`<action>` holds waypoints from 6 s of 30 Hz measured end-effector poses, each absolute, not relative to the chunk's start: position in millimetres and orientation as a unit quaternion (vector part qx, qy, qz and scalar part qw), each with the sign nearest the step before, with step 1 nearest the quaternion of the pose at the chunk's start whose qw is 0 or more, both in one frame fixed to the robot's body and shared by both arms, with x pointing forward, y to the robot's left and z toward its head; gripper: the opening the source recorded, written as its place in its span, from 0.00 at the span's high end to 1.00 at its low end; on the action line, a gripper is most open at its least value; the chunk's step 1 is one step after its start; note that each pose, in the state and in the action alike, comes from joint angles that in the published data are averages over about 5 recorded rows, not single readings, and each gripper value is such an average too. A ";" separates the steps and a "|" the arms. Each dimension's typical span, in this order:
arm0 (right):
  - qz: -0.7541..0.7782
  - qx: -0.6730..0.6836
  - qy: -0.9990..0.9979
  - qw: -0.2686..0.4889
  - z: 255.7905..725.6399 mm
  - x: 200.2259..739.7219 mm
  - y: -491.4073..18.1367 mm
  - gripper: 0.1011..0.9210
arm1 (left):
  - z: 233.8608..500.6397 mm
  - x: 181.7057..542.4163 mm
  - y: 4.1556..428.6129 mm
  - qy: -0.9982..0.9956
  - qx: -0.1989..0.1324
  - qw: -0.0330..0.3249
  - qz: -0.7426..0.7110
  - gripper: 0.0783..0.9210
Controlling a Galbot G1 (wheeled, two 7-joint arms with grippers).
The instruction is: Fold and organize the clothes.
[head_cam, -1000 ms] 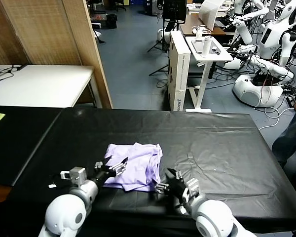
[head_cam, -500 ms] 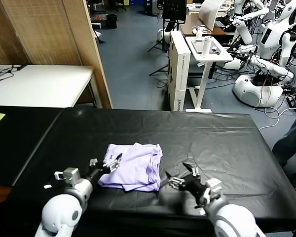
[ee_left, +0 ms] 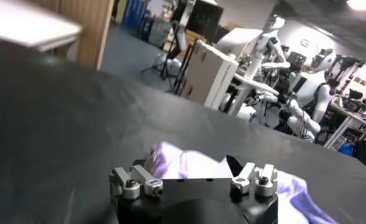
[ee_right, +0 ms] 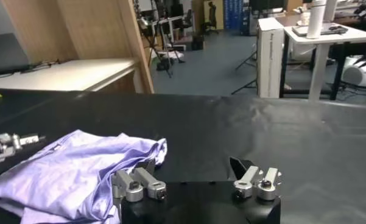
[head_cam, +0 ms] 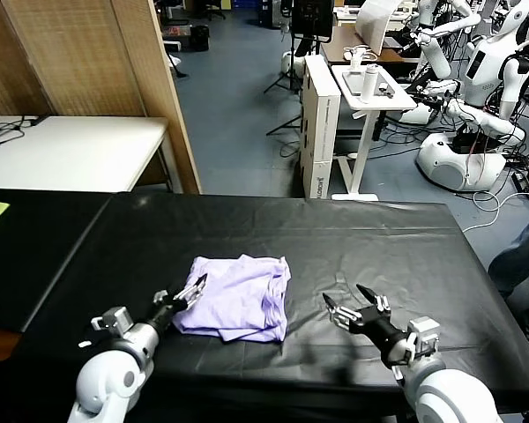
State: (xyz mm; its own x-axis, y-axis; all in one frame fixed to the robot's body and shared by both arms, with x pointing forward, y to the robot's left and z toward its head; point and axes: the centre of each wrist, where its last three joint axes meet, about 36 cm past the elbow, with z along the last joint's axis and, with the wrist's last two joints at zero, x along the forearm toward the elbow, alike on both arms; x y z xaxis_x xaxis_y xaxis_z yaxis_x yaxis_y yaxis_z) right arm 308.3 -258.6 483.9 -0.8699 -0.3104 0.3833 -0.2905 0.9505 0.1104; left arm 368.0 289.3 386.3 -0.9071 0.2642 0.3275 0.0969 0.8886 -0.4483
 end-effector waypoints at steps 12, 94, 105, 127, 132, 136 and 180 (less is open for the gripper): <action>-0.025 0.153 -0.967 0.204 482.1 309.0 -259.0 0.02 | 373.8 368.3 296.8 -0.934 -0.091 0.206 0.277 0.02; -0.106 0.168 -0.947 0.251 452.2 351.9 -247.5 0.02 | 436.2 341.9 192.5 -0.963 -0.157 0.185 0.117 0.65; -0.179 0.247 -0.908 0.287 436.9 384.0 -195.0 0.02 | 459.6 329.5 219.7 -0.977 -0.136 0.141 0.082 0.03; -0.182 0.268 -0.899 0.295 406.4 410.4 -146.4 0.87 | 465.9 323.3 251.7 -0.986 -0.088 0.130 0.058 0.02; -0.138 0.243 -0.915 0.290 416.0 413.2 -177.9 0.95 | 463.3 324.2 258.8 -0.986 -0.080 0.132 0.054 0.02; -0.103 0.220 -0.924 0.296 422.2 414.1 -212.5 0.95 | 460.3 326.2 261.7 -0.986 -0.076 0.135 0.057 0.02; 0.060 0.130 -0.979 0.142 473.3 331.7 -289.0 0.02 | 453.8 298.9 296.5 -0.995 -0.039 0.071 0.059 0.02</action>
State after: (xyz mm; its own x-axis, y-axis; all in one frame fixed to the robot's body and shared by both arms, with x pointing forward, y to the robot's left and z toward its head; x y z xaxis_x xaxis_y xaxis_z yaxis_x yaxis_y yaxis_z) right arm 331.7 -289.0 473.3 -0.9258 -0.2375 0.2941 -0.2718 0.9589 -0.0814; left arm 298.9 296.5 453.8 -0.9870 0.0866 0.1357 0.0701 0.9900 -0.1220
